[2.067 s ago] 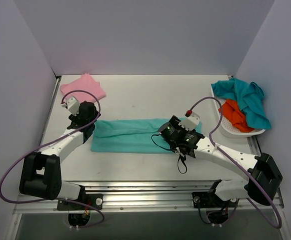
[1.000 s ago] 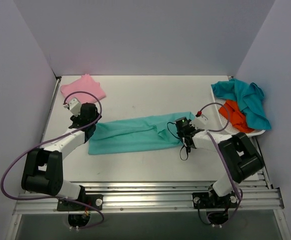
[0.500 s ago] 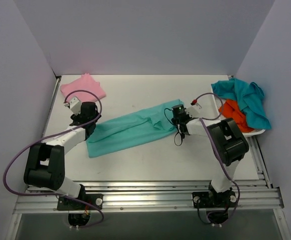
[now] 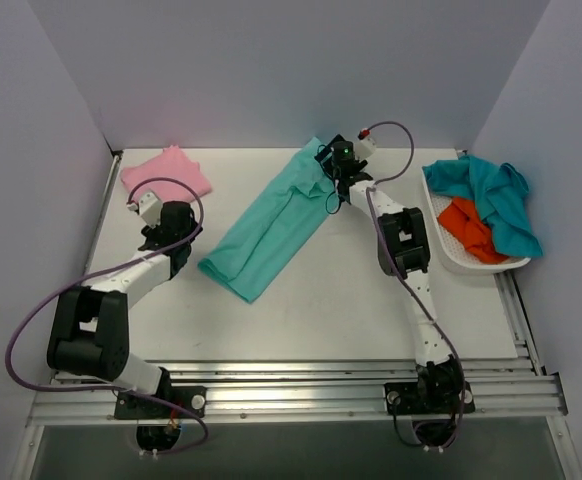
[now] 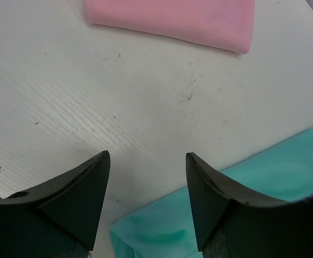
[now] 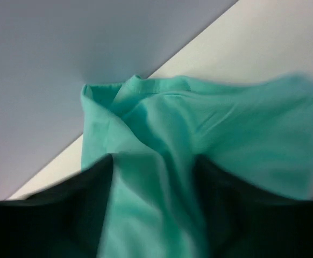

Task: Fold and stack the t-shirts
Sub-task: Rotate the tshirt 90 degrees

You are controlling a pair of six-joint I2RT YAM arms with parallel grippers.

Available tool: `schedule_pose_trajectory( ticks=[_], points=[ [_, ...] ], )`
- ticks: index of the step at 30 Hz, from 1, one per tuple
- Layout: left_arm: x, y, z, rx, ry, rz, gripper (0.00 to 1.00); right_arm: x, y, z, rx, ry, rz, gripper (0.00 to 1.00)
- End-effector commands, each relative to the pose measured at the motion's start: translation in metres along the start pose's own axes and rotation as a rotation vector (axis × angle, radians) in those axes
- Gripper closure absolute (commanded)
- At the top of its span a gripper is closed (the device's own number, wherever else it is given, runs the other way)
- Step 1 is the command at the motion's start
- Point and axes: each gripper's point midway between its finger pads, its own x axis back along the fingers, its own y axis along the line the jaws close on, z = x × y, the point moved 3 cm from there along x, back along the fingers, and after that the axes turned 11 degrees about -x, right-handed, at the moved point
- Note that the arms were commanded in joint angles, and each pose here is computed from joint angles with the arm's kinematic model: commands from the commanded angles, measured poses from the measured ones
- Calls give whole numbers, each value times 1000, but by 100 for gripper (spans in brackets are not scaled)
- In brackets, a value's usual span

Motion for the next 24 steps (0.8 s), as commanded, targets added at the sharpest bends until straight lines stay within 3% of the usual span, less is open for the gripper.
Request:
schedule_pose_trajectory(
  ticks=[1,2,4,5,7,8,10,11,13,15,20,24],
  points=[
    [12,-13,-33,46,-80,56,33,-19,29,0,10,101,-187,21],
    [15,-14,-36,52,-89,62,33,-17,36,-3,18,98,-204,1],
    [17,-13,-38,57,-95,61,33,-7,38,-1,64,101,-218,0],
    [18,-12,-37,57,-94,64,33,10,65,-23,59,48,-275,0],
    [19,-13,-36,59,-93,71,33,26,48,-17,100,46,-241,0],
    [19,-14,-36,61,-91,76,33,49,73,-44,97,-19,-283,0],
    [20,-14,-36,60,-89,79,33,68,56,-43,123,-19,-238,0],
    [22,-14,-36,61,-89,80,33,98,80,-66,109,-77,-275,0],
    [24,-12,-38,66,-94,79,33,122,64,-62,131,-73,-239,0],
    [28,-11,-40,72,-100,85,33,167,84,-74,126,-113,-267,0],
    [35,-9,-42,77,-107,92,33,254,72,-61,153,-97,-251,0],
    [39,-8,-42,84,-105,102,33,298,34,-12,81,53,-226,0]
  ],
)
